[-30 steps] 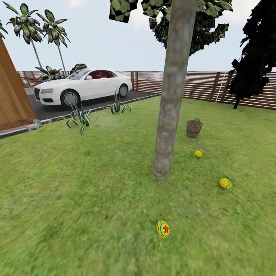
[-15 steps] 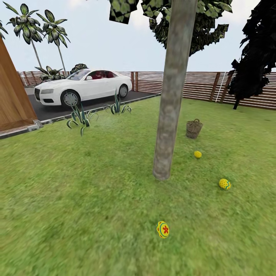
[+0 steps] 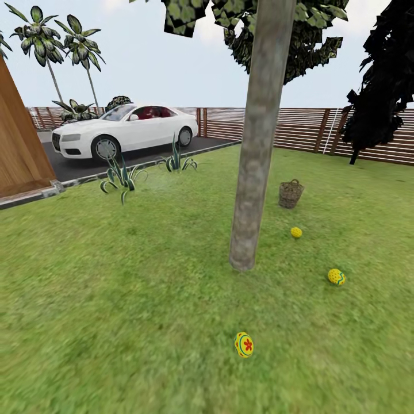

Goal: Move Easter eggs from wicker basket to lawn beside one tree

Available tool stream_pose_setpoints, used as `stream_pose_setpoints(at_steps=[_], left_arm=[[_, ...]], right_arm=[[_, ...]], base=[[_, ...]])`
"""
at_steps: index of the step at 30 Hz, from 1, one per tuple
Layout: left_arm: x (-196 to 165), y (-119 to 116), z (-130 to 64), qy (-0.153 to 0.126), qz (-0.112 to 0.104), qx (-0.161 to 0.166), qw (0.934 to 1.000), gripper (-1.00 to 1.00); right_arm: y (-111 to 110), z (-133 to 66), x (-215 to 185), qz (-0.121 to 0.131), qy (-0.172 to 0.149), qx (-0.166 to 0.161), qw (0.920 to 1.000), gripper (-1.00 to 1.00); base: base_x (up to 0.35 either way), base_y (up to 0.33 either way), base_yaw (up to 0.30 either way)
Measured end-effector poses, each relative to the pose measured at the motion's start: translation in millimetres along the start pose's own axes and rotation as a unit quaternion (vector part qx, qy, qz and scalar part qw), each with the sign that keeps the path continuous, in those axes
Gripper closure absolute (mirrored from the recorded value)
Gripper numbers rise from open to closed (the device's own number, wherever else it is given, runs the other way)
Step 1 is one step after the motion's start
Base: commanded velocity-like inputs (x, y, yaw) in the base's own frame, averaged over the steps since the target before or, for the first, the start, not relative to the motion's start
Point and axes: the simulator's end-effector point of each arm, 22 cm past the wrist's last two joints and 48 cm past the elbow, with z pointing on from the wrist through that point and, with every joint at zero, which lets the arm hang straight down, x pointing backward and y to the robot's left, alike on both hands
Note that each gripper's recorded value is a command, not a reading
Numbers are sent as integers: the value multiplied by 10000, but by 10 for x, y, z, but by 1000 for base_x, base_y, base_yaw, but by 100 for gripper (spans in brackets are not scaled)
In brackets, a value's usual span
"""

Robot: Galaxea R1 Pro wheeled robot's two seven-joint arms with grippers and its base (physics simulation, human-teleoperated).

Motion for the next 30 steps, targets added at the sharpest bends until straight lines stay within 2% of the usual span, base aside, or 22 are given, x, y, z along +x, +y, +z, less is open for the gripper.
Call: stream_pose_setpoints(at_steps=[2, 6, 9, 12, 18, 23, 25, 27, 28, 30], left_arm=[[195, 35, 2, -37, 30, -77, 10000, -100], [566, 81, -8, 73, 42, -376, 9993, -100], [654, 77, -29, -66, 65, -440, 9990, -100], [807, -27, -41, -26, 67, -385, 9992, -100], [888, -117, -80, -15, 65, -359, 9993, -100], [856, 69, -138, -73, 35, -769, 9970, -100], [840, 76, -154, -101, 39, -800, 9967, -100], [831, 82, -170, -117, 41, -814, 9966, -100], [826, 92, -178, -123, 41, -821, 9965, -100], [832, 99, -193, -123, 41, -817, 9966, -100]], right_arm=[[116, -6, 122, -25, -20, 96, 9999, -100], [106, -37, 225, -15, -204, 334, 9992, -100], [145, -67, 278, 17, -273, 428, 9987, -100], [139, -125, 246, 69, -441, 782, 9959, -100], [211, -201, 275, 133, -588, 927, 9939, -100], [161, -249, 258, 227, -639, 1010, 9926, -100], [148, -268, 255, 259, -657, 1036, 9921, -100], [119, -283, 274, 456, -640, 1060, 9912, -100], [106, -287, 302, 660, -603, 1061, 9903, -100], [105, -299, 329, 785, -572, 1054, 9897, -100]], base=[[0, 0, 0], [0, 0, 0], [0, 0, 0], [0, 0, 0], [0, 0, 0], [0, 0, 0], [0, 0, 0], [0, 0, 0], [0, 0, 0], [0, 0, 0]])
